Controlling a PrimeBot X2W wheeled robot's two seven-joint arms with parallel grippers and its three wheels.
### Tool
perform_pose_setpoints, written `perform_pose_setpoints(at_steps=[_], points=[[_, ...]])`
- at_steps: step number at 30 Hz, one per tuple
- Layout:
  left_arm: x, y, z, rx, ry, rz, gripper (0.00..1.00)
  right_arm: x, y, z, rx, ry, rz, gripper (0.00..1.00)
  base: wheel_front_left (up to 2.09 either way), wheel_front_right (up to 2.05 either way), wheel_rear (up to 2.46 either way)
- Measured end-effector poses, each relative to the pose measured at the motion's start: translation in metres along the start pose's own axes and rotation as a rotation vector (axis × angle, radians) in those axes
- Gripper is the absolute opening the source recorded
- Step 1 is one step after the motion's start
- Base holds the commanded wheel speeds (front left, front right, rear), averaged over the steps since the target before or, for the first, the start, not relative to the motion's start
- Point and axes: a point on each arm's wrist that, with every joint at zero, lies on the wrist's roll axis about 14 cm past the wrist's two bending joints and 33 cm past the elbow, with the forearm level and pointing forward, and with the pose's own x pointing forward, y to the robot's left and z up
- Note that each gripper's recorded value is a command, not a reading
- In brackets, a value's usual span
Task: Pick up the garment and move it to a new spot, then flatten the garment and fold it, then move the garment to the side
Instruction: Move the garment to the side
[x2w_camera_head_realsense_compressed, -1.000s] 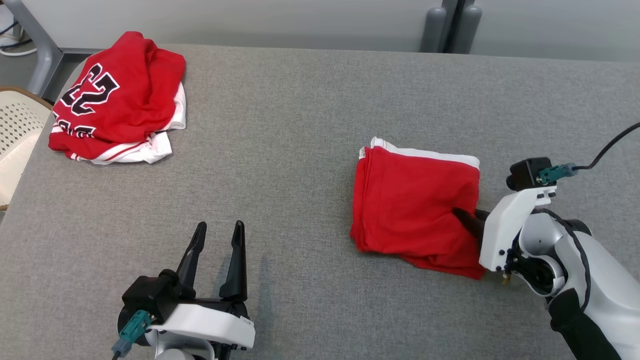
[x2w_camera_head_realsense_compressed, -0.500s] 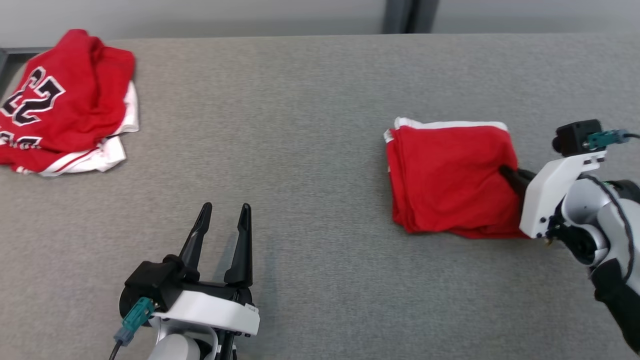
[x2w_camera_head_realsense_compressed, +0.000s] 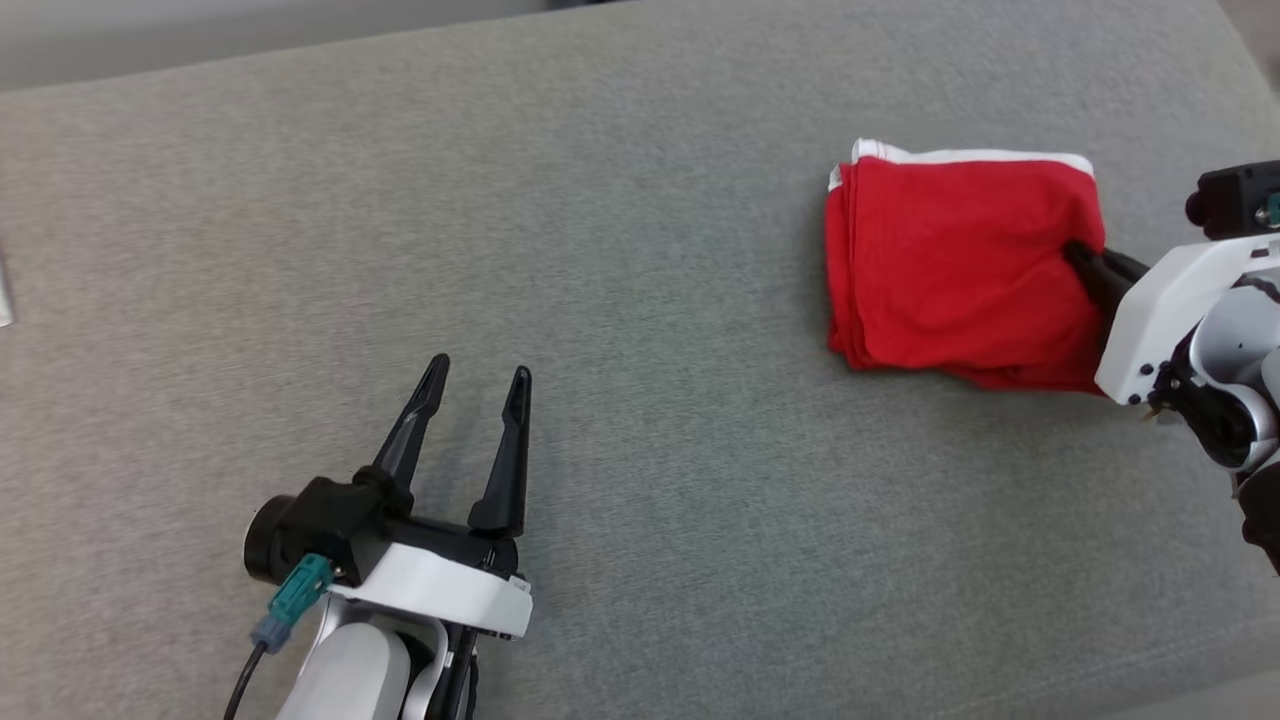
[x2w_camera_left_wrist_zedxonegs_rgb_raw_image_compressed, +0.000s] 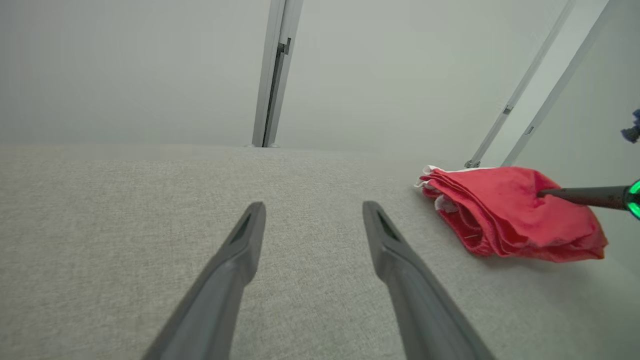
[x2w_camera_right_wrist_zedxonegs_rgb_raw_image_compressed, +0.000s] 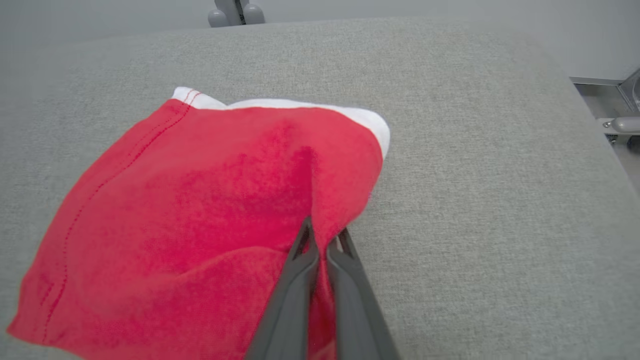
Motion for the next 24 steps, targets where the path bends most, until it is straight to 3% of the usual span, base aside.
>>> perform_pose_setpoints(at_steps=[11, 24], points=[[0.018, -0.009, -0.029, -0.017, 0.063, -0.066, 1.00, 0.012, -0.036, -0.009, -0.022, 0.022, -0.090, 0.00, 0.00, 0.00, 0.00], [0.008, 0.020, -0.012, 0.013, 0.019, 0.018, 1.00, 0.037, -0.087, 0.029, -0.240, 0.043, -0.225, 0.00, 0.00, 0.00, 0.00]])
